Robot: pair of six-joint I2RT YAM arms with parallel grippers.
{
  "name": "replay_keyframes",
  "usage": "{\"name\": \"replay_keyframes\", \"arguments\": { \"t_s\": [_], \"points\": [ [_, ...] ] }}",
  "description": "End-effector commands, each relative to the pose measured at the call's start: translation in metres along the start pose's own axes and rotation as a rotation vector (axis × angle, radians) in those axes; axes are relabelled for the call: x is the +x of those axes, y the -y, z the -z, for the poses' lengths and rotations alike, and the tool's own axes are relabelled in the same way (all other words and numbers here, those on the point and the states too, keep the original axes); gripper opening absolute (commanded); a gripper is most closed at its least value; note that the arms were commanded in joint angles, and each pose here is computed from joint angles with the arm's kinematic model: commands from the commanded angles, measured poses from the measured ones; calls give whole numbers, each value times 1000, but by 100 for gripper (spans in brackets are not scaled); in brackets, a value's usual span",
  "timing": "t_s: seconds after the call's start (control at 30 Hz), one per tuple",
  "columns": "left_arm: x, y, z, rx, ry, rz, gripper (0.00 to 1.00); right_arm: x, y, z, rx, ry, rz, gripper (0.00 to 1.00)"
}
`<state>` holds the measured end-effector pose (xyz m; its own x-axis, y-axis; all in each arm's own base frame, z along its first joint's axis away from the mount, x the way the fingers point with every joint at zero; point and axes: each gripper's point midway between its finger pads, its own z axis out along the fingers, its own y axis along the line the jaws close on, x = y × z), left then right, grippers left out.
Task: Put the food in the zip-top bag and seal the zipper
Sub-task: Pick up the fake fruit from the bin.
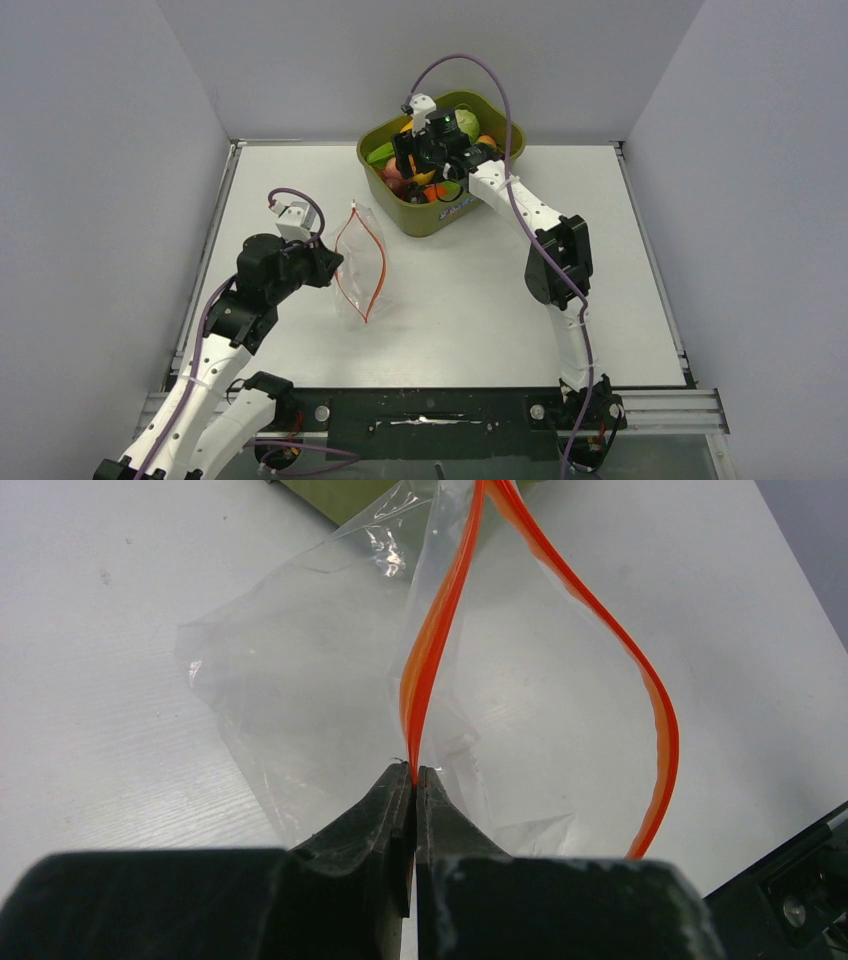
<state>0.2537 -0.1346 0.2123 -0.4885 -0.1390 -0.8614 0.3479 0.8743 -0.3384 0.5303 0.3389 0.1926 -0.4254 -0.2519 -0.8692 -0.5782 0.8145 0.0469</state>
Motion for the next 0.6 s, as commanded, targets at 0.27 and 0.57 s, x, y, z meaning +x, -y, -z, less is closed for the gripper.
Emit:
{"name": "replay_keyframes", "arguments": {
  "t_s": [0.27,0.57],
  "points": [
    [-12,10,0,46,50,-32,0,-16,-10,-28,-179,83,1,88],
    [-11,10,-2,45,44,-33,0,-1,-6,-60,-169,101,-19,90]
  ]
}}
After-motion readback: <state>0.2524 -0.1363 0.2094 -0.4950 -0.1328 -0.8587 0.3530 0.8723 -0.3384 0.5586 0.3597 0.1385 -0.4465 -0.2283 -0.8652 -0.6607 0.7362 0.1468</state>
